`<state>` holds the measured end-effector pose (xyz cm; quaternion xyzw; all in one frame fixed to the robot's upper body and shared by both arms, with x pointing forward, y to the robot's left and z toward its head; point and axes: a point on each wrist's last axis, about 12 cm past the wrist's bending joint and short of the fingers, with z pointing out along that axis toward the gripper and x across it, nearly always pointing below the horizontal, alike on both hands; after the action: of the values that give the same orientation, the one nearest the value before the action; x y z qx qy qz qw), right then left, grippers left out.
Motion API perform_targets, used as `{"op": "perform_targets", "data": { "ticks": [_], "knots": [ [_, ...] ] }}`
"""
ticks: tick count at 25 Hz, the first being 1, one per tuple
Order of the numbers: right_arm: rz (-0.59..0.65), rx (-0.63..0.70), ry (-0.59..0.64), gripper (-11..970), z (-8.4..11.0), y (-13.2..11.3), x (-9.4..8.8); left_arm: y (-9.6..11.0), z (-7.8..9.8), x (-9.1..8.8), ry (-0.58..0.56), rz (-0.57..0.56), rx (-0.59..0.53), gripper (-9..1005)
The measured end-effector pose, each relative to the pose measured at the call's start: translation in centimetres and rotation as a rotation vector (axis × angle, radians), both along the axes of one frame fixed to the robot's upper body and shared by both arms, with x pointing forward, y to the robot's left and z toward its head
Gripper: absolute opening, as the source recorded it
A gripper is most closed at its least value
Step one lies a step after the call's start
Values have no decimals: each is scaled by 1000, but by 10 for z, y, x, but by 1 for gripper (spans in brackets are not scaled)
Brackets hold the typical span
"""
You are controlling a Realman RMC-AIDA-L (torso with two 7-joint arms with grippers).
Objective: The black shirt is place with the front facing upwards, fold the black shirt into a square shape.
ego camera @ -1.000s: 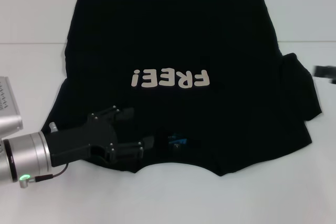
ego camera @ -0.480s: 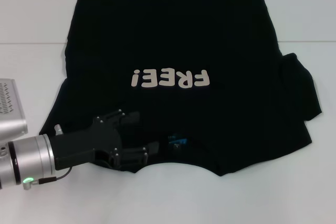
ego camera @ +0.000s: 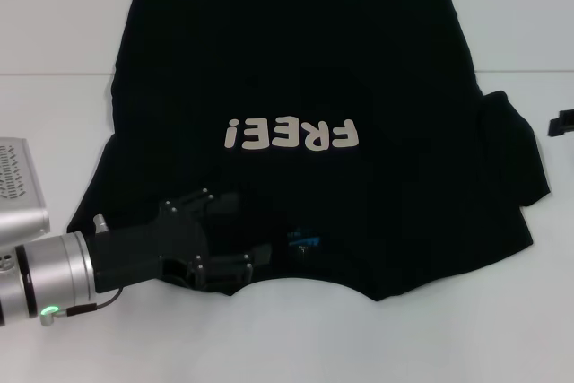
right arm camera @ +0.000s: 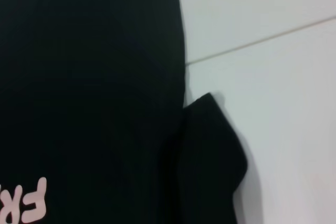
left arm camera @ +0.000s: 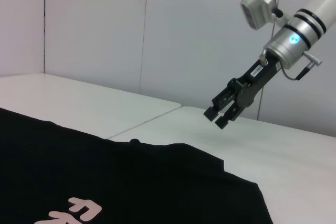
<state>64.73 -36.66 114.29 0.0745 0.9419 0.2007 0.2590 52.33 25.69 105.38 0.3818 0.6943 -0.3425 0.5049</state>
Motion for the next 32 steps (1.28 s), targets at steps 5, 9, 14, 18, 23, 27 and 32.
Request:
{"op": "perform_targets", "data": {
  "ticks": [5, 9, 14, 18, 23, 27, 32],
  "knots": [
    [-10, -2, -1, 851, -14, 14, 4, 0, -1, -1, -5, -1, 2, 909],
    [-13, 0, -8, 850, -20, 23, 4, 0, -2, -1, -4, 1, 4, 910],
    [-22, -5, -7, 849, -28, 26, 3, 0, -2, -1, -5, 2, 5, 908],
    [-15, -15, -5, 848, -34, 32, 3, 1, -2, 0, -5, 10, 11, 907],
    [-13, -29, -13, 847, -37, 36, 4, 0, -3, 0, -1, 12, 6, 906],
    [-11, -35, -19, 847, -38, 37, 5, -1, -3, 0, -2, 12, 5, 906],
    [-17, -39, -16, 846, -44, 38, 3, -1, -3, 1, -2, 13, 7, 905]
  ]
}}
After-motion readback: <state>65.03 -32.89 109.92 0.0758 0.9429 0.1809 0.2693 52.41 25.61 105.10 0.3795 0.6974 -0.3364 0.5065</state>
